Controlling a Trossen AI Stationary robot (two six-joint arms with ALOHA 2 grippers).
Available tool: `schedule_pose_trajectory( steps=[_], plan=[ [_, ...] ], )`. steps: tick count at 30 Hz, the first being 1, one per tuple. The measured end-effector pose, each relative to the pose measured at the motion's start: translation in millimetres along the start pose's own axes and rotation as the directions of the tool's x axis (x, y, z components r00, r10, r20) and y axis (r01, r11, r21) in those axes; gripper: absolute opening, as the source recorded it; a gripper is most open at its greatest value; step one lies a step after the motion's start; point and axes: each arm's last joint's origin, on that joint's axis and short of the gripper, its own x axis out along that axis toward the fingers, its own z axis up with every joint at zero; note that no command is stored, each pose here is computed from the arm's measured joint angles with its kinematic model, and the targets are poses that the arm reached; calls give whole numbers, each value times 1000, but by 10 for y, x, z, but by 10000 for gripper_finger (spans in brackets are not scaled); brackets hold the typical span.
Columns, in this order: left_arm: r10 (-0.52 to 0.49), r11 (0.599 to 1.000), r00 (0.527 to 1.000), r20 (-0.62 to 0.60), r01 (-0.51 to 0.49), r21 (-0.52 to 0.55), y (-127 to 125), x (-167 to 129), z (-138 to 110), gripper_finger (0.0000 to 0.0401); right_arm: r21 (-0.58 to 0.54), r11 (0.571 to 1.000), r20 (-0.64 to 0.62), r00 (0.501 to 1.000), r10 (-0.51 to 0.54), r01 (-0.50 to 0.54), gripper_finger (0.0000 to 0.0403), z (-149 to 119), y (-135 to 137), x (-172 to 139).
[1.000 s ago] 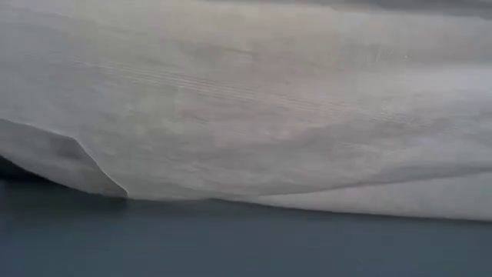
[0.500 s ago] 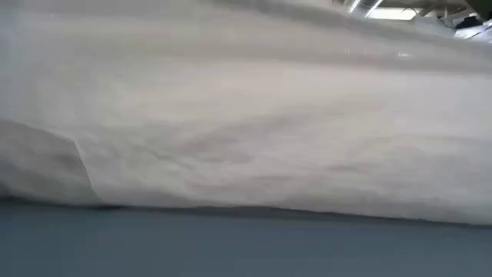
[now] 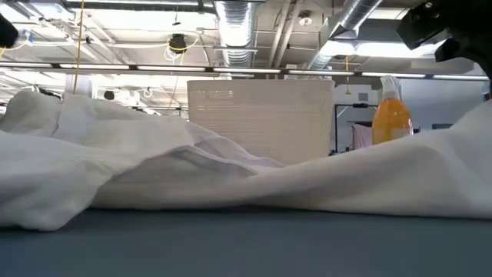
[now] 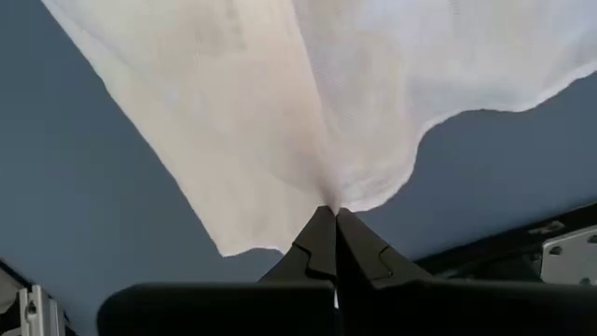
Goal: Fold Laundry from Bin
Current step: Fold the white shirt
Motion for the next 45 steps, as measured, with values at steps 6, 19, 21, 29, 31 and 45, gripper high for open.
schedule_pose_trajectory(
  steps=[6, 19, 21, 29, 31, 45],
  plan=[
    [-142, 985, 981, 130, 128, 112, -308, 30, -91, 19, -28, 1000, -3, 1000, 2, -2, 13, 7, -7, -1],
    [-104, 964, 938, 332, 13, 266, -571, 95, -485, 166, 12, 1000, -17, 1000, 20, -20, 13, -2, 6, 0],
    [-95, 962, 938, 332, 1, 273, -598, 150, -498, 186, 14, 1000, -17, 1000, 20, -20, 13, -1, 6, 0],
    [-72, 937, 970, 232, -14, 350, -751, 585, -498, 230, 15, 999, -40, 998, 41, -40, 14, -8, 12, 0],
    [-45, 936, 977, 209, -32, 351, -756, 694, -490, 231, 18, 999, -43, 998, 44, -43, 14, -8, 13, 0],
    [112, 922, 965, 236, -189, 337, -730, 1128, -481, 231, 32, 998, -57, 997, 56, -55, 14, -6, 12, 0]
  ],
)
